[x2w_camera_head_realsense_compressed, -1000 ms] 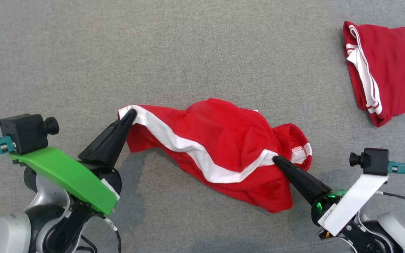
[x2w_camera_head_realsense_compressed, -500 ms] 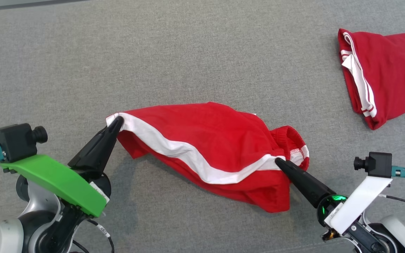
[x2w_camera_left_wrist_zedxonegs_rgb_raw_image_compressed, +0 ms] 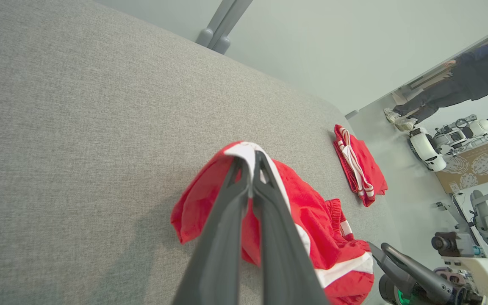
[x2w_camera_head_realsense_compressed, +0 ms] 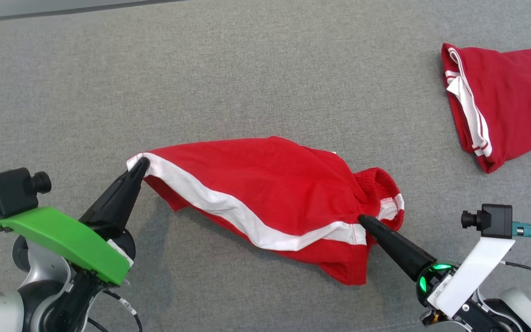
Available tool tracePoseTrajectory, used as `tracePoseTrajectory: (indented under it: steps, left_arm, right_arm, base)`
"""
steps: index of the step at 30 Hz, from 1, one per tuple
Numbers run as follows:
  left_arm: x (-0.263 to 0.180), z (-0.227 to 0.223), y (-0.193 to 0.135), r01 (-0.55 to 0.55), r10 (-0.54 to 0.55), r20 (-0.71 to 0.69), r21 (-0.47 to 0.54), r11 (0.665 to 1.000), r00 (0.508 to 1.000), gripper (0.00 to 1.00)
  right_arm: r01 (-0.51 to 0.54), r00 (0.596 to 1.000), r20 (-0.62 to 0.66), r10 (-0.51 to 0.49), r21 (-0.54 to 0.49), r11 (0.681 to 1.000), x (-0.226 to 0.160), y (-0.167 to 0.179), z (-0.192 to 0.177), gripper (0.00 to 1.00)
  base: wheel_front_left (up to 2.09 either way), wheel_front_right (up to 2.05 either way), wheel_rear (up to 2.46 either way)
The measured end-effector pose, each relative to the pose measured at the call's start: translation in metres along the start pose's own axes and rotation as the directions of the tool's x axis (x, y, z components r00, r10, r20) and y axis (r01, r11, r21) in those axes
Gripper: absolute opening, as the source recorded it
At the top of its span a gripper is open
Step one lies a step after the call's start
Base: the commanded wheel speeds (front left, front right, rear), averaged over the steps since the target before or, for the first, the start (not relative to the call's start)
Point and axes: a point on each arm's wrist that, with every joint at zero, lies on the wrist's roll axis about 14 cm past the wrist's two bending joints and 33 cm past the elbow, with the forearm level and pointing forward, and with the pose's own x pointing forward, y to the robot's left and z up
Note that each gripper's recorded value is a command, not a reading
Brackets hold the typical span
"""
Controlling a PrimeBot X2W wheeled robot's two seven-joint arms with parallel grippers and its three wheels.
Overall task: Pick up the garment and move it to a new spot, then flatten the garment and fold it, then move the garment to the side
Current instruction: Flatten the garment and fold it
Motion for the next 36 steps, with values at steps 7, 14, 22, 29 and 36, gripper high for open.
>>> tracePoseTrajectory:
  steps: [7, 14, 22, 29, 36]
  left_arm:
    - [-0.001, 0.0, 0.001, -0.004, 0.004, -0.001, 0.005, 1.0, 1.0, 0.0]
    - [-0.002, -0.003, 0.0, 0.0, 0.0, -0.01, -0.001, 1.0, 1.0, 0.0]
    - [-0.006, -0.003, -0.003, 0.009, -0.009, -0.008, 0.004, 1.0, 1.0, 0.0]
    - [-0.01, -0.001, -0.001, -0.001, 0.001, 0.001, 0.002, 1.0, 1.0, 0.0]
    - [-0.012, -0.001, 0.0, -0.005, 0.005, 0.005, -0.001, 1.0, 1.0, 0.0]
  right_arm:
    - [0.012, 0.999, -0.032, -0.012, -0.006, 1.0, -0.011, -0.001, -0.008, 0.55]
    - [0.018, 0.998, -0.055, -0.019, -0.014, 1.0, -0.016, -0.003, -0.013, 0.53]
    - [0.017, 0.996, -0.084, -0.019, -0.028, 0.999, -0.016, -0.004, -0.018, 0.51]
    - [0.006, 0.992, -0.128, -0.009, -0.03, 1.0, -0.011, -0.003, -0.027, 0.48]
    - [0.006, 0.99, -0.142, -0.01, -0.033, 0.999, -0.008, -0.004, -0.028, 0.42]
  base:
    - [0.0, 0.0, 0.0]
    - [0.0, 0.0, 0.0]
    - [0.0, 0.0, 0.0]
    - [0.0, 0.0, 0.0]
    - [0.0, 0.0, 0.0]
